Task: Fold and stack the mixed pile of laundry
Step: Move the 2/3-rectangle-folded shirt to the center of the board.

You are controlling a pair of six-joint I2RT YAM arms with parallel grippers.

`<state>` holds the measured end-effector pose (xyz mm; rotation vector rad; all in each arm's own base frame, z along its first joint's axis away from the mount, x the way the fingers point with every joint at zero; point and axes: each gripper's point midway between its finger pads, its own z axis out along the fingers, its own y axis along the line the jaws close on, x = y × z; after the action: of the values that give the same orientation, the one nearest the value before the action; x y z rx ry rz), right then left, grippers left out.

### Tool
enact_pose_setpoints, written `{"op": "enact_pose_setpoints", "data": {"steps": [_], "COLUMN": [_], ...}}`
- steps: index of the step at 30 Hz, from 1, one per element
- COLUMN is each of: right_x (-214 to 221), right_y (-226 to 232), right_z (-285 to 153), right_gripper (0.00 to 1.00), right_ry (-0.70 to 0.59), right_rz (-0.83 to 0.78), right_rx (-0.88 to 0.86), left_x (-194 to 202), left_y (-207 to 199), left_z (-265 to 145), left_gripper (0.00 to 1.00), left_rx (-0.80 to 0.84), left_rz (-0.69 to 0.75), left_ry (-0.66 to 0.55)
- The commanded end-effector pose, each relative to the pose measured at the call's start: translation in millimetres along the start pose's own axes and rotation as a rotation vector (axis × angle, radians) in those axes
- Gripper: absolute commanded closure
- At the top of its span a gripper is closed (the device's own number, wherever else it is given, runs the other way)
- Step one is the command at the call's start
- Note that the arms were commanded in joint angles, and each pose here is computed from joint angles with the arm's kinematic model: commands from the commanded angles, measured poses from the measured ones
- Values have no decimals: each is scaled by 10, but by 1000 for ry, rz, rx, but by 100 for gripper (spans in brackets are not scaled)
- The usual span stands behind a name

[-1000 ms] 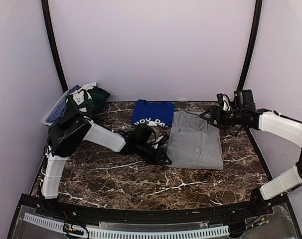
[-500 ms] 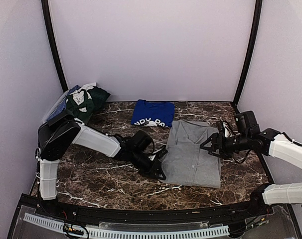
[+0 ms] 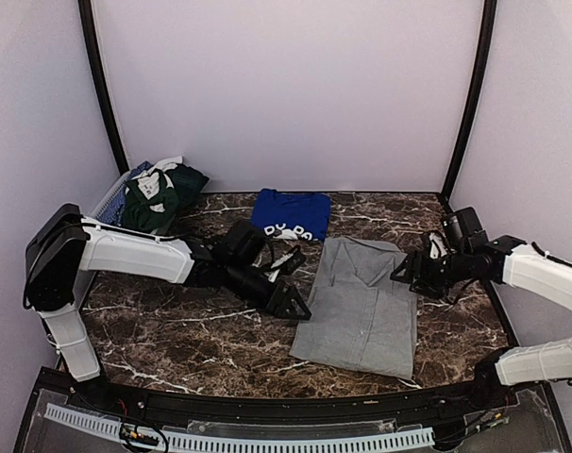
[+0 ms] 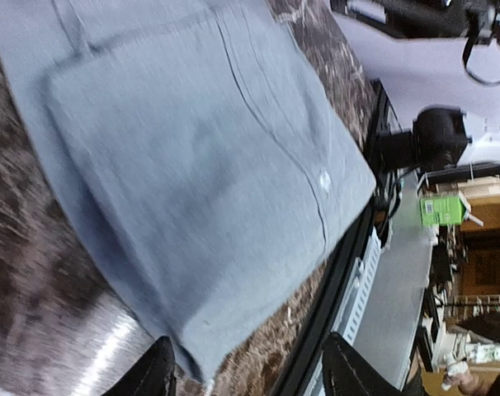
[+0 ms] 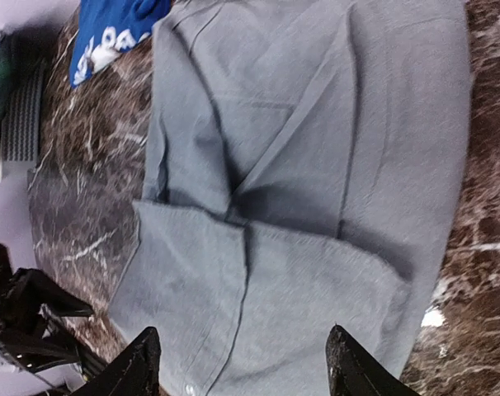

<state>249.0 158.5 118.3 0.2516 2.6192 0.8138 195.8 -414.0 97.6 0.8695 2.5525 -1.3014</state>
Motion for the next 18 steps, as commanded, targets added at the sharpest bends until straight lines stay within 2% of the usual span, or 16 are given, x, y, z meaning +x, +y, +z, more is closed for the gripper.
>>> {"op": "enact_pose_setpoints", "data": {"steps": [1, 6, 10, 18], "right_x": [-456, -626, -705, -698], "right_y": [-166, -409, -631, -838], "right_z": [44, 250, 446, 723], "right_gripper": [35, 37, 41, 49], "right_ry": [-109, -99, -89, -33], "right_rz": [26, 50, 59, 66], "right_rx": [64, 125, 193, 233], "left_x": [-741, -1347, -1602, -1624], "left_y": [255, 511, 773, 1208], "left_z": [-408, -251, 37, 425], "left_gripper": [43, 44, 49, 54], "left_rx": [-66, -162, -206, -300], "left_rz": [15, 63, 59, 29], "left_ry": [-204, -267, -271, -239]}}
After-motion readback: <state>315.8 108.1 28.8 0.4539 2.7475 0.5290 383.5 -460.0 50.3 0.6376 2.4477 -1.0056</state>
